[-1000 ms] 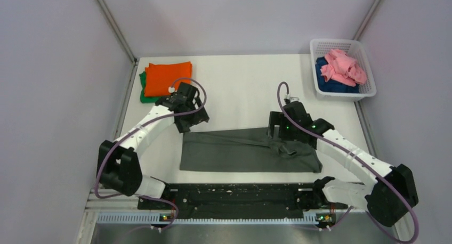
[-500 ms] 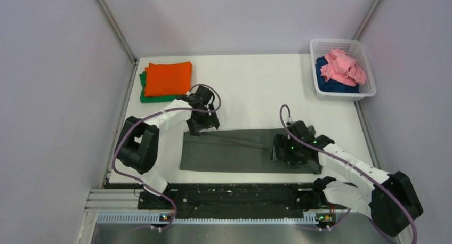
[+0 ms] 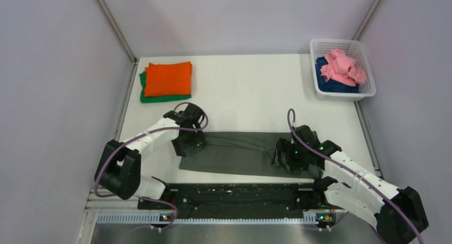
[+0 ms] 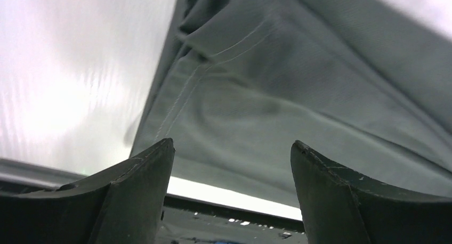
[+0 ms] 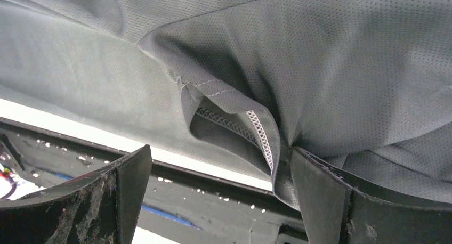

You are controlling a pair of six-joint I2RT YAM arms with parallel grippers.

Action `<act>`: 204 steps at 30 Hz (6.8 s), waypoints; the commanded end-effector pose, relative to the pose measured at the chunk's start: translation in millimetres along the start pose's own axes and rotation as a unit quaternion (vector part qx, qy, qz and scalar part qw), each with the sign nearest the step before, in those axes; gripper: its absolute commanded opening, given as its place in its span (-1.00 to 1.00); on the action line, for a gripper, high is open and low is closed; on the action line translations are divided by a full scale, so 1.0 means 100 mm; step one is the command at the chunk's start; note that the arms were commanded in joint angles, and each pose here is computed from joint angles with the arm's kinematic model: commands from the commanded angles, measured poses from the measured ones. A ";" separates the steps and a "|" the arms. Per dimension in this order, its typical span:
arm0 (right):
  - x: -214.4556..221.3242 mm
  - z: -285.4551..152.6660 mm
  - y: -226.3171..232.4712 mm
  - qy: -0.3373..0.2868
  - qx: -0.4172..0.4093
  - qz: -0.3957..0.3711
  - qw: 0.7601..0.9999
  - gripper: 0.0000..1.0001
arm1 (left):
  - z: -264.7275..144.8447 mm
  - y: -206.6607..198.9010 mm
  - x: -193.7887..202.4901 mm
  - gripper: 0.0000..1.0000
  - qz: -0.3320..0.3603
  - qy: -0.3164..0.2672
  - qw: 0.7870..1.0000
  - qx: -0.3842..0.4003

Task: Fold and stack the t-shirts
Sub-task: Fold the other side of the tshirt into a rectangle, then rotate the tshirt 90 degrees, then grab the bottom of the folded rectangular tshirt with both arms

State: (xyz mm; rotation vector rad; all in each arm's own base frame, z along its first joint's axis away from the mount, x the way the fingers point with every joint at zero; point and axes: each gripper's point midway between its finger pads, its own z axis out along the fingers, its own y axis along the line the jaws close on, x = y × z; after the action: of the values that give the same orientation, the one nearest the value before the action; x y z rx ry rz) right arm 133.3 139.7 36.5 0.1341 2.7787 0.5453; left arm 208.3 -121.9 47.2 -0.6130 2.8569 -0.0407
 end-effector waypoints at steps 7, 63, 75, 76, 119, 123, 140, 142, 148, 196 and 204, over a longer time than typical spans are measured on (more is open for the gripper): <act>-0.27 -0.50 0.27 -0.064 -0.043 -0.015 0.997 0.97 | -0.24 0.27 0.10 0.69 -0.026 -0.012 0.999 -0.022; 0.35 0.19 0.48 0.086 -0.137 -0.116 0.980 0.97 | 0.24 -0.06 -0.23 0.70 -0.010 -0.041 0.999 -0.027; -0.48 -0.15 0.53 -0.082 -0.047 -0.097 0.991 0.98 | -0.12 -0.08 -0.32 0.70 -0.015 -0.061 0.998 -0.012; -0.48 -0.25 0.46 -0.085 -0.027 -0.099 0.991 0.97 | -0.20 -0.08 -0.34 0.70 -0.014 -0.066 0.998 -0.007; -3.61 1.64 0.93 -0.212 -0.144 -0.010 0.967 0.93 | -0.02 -1.38 0.67 0.61 0.046 0.058 0.988 0.134; -3.93 1.96 1.09 -0.215 -0.161 -0.004 0.963 0.90 | -0.10 -1.50 0.59 0.62 0.029 0.035 0.993 0.113; -4.24 0.18 1.59 -0.304 -0.107 -0.148 0.935 0.94 | -0.83 -1.04 0.27 0.74 0.026 -0.077 0.987 0.140; -3.99 0.07 1.47 -0.303 -0.093 -0.145 0.937 0.94 | -0.93 -0.81 0.23 0.82 0.013 -0.103 0.984 0.142; -2.73 0.16 1.29 -0.218 -0.068 -0.136 0.964 0.94 | -0.83 -0.27 0.21 0.97 -0.026 -0.133 0.979 0.150; 0.58 0.43 0.96 0.126 -0.130 -0.100 0.978 -1.00 | -0.02 -0.26 0.93 -1.00 0.043 0.055 0.991 0.115; 0.55 0.13 1.24 0.117 -0.210 -0.093 0.966 -1.00 | -0.47 -0.42 0.89 -1.00 0.041 0.031 0.977 0.208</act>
State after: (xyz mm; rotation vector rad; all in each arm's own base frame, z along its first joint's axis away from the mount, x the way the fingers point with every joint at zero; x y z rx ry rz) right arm 91.5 255.4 34.3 -0.2637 2.8403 1.0276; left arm 128.8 -193.3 56.6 -0.4185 2.8646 -0.5721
